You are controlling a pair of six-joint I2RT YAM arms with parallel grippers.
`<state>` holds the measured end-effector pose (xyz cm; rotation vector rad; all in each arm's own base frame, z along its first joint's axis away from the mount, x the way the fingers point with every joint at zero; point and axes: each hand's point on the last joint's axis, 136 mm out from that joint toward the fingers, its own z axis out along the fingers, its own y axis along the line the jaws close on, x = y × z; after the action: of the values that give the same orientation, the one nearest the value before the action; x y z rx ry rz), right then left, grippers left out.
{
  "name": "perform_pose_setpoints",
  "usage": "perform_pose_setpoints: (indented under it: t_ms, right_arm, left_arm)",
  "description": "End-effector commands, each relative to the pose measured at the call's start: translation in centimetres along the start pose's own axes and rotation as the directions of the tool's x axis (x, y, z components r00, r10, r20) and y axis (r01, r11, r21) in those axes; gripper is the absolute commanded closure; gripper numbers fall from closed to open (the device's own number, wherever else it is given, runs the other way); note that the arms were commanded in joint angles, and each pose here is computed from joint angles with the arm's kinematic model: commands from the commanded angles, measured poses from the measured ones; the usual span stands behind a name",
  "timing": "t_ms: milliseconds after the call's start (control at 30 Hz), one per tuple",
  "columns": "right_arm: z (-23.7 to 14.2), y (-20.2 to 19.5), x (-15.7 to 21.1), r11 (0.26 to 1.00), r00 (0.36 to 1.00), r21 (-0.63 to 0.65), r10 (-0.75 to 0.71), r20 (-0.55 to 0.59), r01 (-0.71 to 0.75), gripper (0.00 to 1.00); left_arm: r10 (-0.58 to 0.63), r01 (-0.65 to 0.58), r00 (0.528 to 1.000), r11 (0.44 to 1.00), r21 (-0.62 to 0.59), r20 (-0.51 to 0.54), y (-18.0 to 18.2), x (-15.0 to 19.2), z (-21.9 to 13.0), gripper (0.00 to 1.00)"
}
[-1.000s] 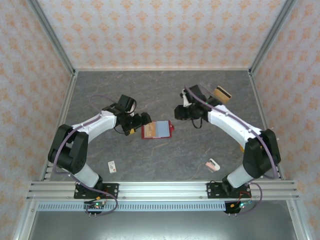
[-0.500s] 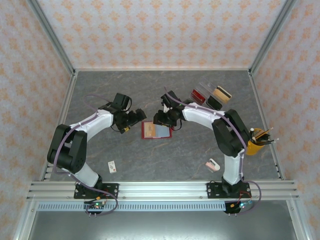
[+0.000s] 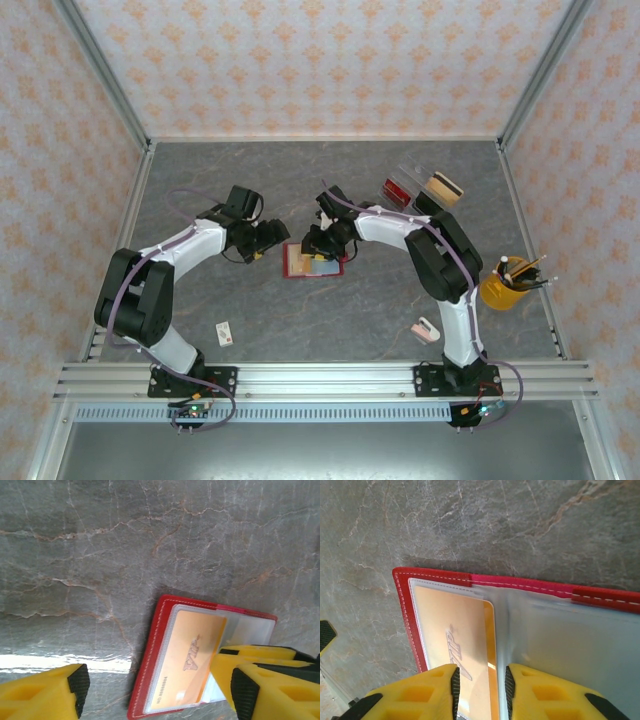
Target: Take the credit cards out of the card holder
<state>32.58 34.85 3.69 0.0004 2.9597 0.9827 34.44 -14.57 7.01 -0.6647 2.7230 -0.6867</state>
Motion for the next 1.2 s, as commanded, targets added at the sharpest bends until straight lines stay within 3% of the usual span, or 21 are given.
perform_pose_setpoints:
  t_ms: [0, 500, 833, 1167]
  right_arm:
    - [0.2, 0.2, -0.4, 1.000, 1.000, -0.002, -0.010, -0.003, 0.010, 0.68]
    - [0.8, -0.6, 0.3, 0.999, 0.999, -0.042, -0.031, -0.033, 0.030, 0.75]
    - [1.3, -1.1, 0.6, 0.998, 0.998, -0.049, -0.030, -0.058, 0.027, 0.78]
    - [1.8, -0.9, 0.7, 0.996, 0.997, -0.082, -0.029, -0.075, 0.023, 0.79]
  left_arm:
    - [0.029, -0.029, 1.000, 0.998, 0.063, 0.005, -1.3, 0.3, -0.3, 0.34]
    - [0.042, -0.039, 0.998, 0.997, 0.068, -0.045, -1.5, 2.2, 2.6, 0.77]
    - [0.011, -0.012, 0.997, 1.000, -0.014, -0.080, 0.9, 2.9, 4.9, 0.88]
    - [-0.007, 0.000, 0.994, 0.998, -0.067, -0.105, 2.4, 3.3, 6.1, 0.90]
